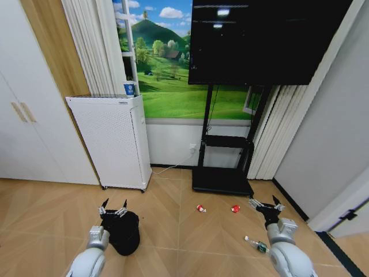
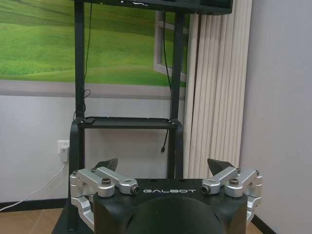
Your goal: Pick up the trash bin and place the garbage on the floor into it.
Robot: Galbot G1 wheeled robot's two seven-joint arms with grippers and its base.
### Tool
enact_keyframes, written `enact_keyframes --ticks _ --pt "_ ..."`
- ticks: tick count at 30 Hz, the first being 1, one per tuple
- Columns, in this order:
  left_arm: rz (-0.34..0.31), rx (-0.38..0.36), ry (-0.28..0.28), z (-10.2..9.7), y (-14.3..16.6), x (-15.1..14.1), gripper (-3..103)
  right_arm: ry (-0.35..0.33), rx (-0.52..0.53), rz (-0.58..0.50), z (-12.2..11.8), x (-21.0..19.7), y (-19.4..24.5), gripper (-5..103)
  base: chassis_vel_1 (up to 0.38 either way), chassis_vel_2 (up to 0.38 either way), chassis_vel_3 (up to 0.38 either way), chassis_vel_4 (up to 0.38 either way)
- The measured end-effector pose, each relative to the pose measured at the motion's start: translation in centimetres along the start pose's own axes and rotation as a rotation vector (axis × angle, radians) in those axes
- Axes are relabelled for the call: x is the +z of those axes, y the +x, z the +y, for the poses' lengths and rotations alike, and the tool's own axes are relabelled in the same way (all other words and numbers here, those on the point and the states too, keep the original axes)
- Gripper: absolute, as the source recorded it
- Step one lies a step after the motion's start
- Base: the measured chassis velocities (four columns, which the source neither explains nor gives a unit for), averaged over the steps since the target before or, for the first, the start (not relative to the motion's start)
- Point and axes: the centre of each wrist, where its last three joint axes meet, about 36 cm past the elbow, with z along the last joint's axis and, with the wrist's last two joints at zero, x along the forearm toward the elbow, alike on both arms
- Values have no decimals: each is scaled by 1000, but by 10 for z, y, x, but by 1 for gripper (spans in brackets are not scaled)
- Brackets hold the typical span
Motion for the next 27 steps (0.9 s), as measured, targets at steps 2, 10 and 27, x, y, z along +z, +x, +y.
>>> enact_keyframes --ticks 2,10,27 --pt "-2 -1 1 0 0 0 97 8 0 -3 0 0 0 100 -124 -60 136 23" --pt "-3 6 4 0 2 3 97 3 4 0 1 2 1 100 -20 11 15 -2" --pt "-6 8 4 0 2 2 97 -6 6 -2 0 0 0 100 -10 -9 11 11"
